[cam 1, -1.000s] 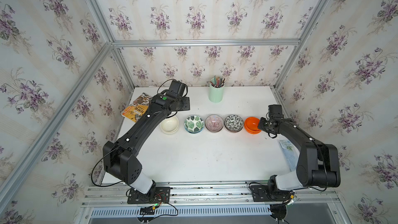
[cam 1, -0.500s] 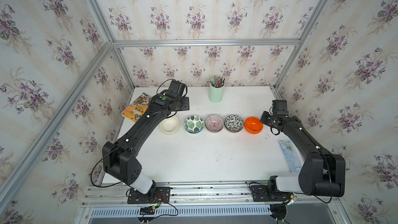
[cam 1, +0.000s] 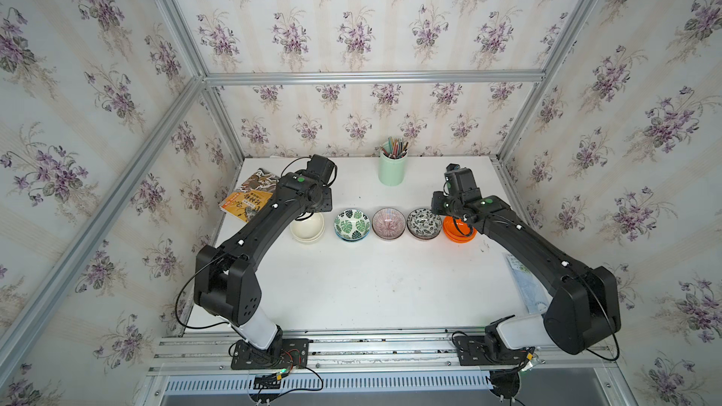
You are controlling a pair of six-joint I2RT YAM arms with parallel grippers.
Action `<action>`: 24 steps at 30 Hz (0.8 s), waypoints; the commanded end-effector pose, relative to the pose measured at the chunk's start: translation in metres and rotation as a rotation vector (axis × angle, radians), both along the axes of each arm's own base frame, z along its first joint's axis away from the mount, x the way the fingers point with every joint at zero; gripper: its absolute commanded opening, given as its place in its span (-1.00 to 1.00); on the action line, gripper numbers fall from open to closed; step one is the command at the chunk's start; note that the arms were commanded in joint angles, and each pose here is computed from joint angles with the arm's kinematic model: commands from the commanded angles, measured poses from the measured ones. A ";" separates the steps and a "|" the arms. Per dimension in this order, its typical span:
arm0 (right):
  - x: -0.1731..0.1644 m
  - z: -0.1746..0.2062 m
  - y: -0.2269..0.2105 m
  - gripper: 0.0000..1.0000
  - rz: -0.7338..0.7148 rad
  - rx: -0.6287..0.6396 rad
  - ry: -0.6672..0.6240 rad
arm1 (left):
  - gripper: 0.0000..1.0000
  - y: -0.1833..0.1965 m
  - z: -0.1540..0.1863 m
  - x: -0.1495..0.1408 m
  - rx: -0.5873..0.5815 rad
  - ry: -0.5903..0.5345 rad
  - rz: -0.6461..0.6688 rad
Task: Stack the bowls
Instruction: Adjust the bowl at the center of the board.
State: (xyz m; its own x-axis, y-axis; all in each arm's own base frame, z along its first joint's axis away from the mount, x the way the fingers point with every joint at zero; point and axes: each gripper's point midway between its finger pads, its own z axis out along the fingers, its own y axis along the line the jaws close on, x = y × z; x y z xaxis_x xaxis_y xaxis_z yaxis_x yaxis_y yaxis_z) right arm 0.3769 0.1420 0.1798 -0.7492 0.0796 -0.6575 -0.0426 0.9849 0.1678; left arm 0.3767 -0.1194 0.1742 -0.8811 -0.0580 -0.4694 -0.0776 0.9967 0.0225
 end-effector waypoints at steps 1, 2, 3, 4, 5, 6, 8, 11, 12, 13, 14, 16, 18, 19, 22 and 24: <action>0.004 -0.002 0.004 -0.39 -0.005 -0.008 -0.002 | -0.13 0.011 -0.009 -0.002 0.074 0.035 0.010; 0.005 -0.004 0.005 -0.39 -0.002 -0.010 0.001 | -0.20 0.011 -0.013 0.000 0.076 0.044 0.010; 0.005 -0.006 0.005 -0.39 -0.002 -0.009 0.002 | -0.24 0.010 -0.017 0.001 0.078 0.053 0.009; 0.005 -0.007 0.006 -0.40 0.001 -0.007 0.005 | -0.27 0.010 -0.021 0.002 0.081 0.061 0.010; 0.005 -0.008 0.006 -0.39 0.001 -0.007 0.006 | -0.29 0.009 -0.024 0.004 0.082 0.067 0.011; 0.004 -0.009 0.006 -0.40 0.003 -0.005 0.006 | -0.33 0.009 -0.026 0.006 0.086 0.075 0.015; 0.003 -0.011 0.008 -0.40 0.008 -0.003 0.009 | -0.35 0.011 -0.029 0.010 0.098 0.079 0.026; 0.003 -0.015 0.007 -0.40 0.008 -0.006 0.015 | -0.37 0.015 -0.037 0.016 0.101 0.095 0.042; 0.002 -0.016 0.007 -0.40 0.008 -0.007 0.018 | -0.37 0.016 -0.039 0.018 0.098 0.101 0.045; 0.002 -0.018 0.007 -0.40 0.008 -0.008 0.021 | -0.37 0.017 -0.041 0.019 0.098 0.107 0.049; 0.002 -0.019 0.007 -0.40 0.009 -0.007 0.023 | -0.37 0.017 -0.043 0.020 0.096 0.109 0.050; 0.001 -0.022 0.008 -0.41 0.012 -0.010 0.029 | -0.37 0.017 -0.048 0.023 0.085 0.115 0.052; 0.001 -0.024 0.008 -0.41 0.013 -0.010 0.030 | -0.38 0.017 -0.052 0.026 0.083 0.122 0.053; 0.001 -0.024 0.008 -0.41 0.012 -0.010 0.032 | -0.38 0.017 -0.054 0.028 0.083 0.123 0.054; 0.001 -0.027 0.009 -0.40 0.014 -0.010 0.037 | -0.39 0.018 -0.060 0.030 0.076 0.133 0.058; 0.001 -0.028 0.008 -0.41 0.014 -0.012 0.039 | -0.39 0.017 -0.062 0.032 0.069 0.139 0.058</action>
State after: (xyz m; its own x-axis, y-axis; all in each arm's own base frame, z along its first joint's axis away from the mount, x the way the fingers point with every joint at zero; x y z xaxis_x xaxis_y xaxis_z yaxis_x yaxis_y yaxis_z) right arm 0.3748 0.1494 0.1509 -0.7822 0.0531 -0.6207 -0.0534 0.9870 0.1518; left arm 0.4040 -0.1004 0.1128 -0.9358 -0.0786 -0.3438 -0.1274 0.9844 0.1215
